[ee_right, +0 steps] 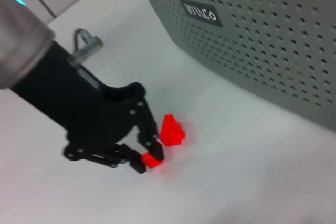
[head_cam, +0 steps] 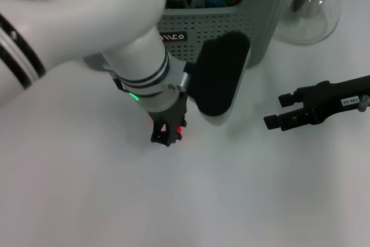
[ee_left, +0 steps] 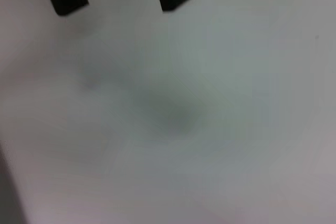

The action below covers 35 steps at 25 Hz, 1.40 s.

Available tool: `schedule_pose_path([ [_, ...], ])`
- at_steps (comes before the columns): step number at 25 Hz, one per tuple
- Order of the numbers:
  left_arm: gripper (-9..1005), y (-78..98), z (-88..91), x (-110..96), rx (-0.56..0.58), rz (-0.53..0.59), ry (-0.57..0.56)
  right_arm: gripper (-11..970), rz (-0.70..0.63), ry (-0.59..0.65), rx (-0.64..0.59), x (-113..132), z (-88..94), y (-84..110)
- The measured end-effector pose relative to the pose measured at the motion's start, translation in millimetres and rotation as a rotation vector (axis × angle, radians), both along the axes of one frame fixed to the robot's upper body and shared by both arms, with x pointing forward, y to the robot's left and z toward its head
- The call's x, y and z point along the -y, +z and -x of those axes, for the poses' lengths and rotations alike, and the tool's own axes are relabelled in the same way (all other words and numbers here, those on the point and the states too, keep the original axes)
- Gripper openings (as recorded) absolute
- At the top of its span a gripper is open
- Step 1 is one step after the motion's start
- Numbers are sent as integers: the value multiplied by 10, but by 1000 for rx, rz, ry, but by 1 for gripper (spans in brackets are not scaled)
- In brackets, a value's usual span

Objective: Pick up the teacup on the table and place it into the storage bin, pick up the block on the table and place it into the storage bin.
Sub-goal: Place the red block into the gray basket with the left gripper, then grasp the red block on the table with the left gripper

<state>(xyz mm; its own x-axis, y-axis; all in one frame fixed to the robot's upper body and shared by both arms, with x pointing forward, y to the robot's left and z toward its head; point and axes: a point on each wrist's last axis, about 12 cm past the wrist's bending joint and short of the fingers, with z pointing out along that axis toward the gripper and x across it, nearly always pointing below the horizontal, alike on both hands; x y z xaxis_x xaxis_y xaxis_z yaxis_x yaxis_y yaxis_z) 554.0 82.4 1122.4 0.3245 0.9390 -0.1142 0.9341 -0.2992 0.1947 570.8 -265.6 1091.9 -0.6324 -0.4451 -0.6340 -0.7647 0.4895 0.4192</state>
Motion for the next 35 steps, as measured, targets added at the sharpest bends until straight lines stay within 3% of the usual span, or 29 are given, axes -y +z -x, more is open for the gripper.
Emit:
schedule_pose_path([
  [3, 203, 113, 26, -28, -19, 45, 21, 947, 1, -2, 1, 10, -2, 2],
  [5, 197, 382, 47, -166, -72, 168, 98, 947, 2, -4, 0, 20, -4, 7],
  [7, 197, 537, 56, -278, -99, 253, 153, 947, 2, -7, 0, 29, -6, 14],
  [12, 198, 1165, 32, -722, -148, 637, 349, 946, -1, -11, 1, 38, -11, 26],
  [17, 198, 1688, -274, -1096, -59, 971, 626, 946, -3, -8, 7, 10, -28, 32],
  [21, 198, 1731, -737, -1150, -10, 1010, 840, 947, -4, -3, 12, -6, -38, 42],
  [23, 197, 1652, -971, -1114, -33, 965, 919, 947, -4, -1, 13, -9, -39, 47],
  [26, 202, 1493, -1183, -1044, -72, 900, 983, 947, -4, 0, 15, -8, -41, 51],
  [31, 228, 1268, -1267, -944, -54, 815, 1017, 946, -3, 3, 16, -7, -43, 56],
  [35, 249, 1254, -1255, -916, -21, 790, 1023, 947, 0, 3, 18, -2, -44, 55],
])
